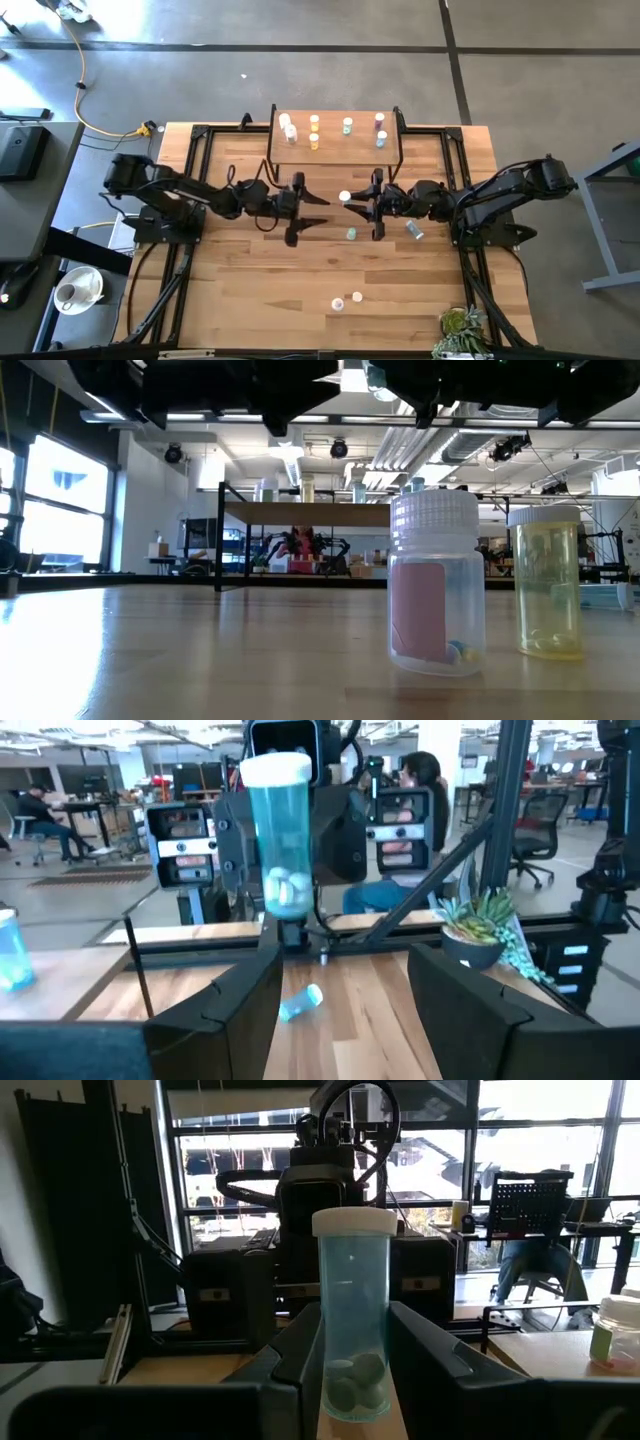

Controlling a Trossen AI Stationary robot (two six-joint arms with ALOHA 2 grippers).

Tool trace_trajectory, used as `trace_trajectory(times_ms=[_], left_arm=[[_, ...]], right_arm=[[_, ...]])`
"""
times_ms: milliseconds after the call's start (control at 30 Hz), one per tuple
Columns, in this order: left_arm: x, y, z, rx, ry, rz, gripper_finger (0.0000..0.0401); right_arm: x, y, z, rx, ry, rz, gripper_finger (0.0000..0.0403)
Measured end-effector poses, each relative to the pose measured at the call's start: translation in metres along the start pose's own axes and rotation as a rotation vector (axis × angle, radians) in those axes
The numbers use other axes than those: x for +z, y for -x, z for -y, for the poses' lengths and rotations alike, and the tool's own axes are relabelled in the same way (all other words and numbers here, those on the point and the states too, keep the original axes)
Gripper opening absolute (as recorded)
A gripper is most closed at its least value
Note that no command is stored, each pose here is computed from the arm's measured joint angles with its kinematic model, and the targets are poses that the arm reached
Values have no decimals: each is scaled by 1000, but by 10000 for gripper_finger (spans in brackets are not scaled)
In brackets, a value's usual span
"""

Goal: Pick and place medicine bottles onto shelf by color
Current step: Put the bottom green pill bottle on the shelf aligned with the other green pill bottle

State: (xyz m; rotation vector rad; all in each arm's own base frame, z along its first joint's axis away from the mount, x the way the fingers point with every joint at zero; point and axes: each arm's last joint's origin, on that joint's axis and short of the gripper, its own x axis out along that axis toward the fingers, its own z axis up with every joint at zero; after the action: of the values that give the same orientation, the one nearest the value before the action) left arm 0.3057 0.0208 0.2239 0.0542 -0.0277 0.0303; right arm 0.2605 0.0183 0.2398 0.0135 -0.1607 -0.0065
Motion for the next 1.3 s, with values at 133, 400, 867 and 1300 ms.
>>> trace_trajectory(times_ms=[133,400,867,1300], left_arm=[[0,-12,-1,0,-2,0,205],[2,-28,-6,16,41,8,205],[3,-30,-15,41,93,12,205],[3,-30,-14,4,101,12,205]], right_arm=[[0,0,0,0,0,0,85],[0,0,0,0,0,-1,85],[1,0,-1,27,-30,7,85],[-11,-10,-1,28,-51,75,85]])
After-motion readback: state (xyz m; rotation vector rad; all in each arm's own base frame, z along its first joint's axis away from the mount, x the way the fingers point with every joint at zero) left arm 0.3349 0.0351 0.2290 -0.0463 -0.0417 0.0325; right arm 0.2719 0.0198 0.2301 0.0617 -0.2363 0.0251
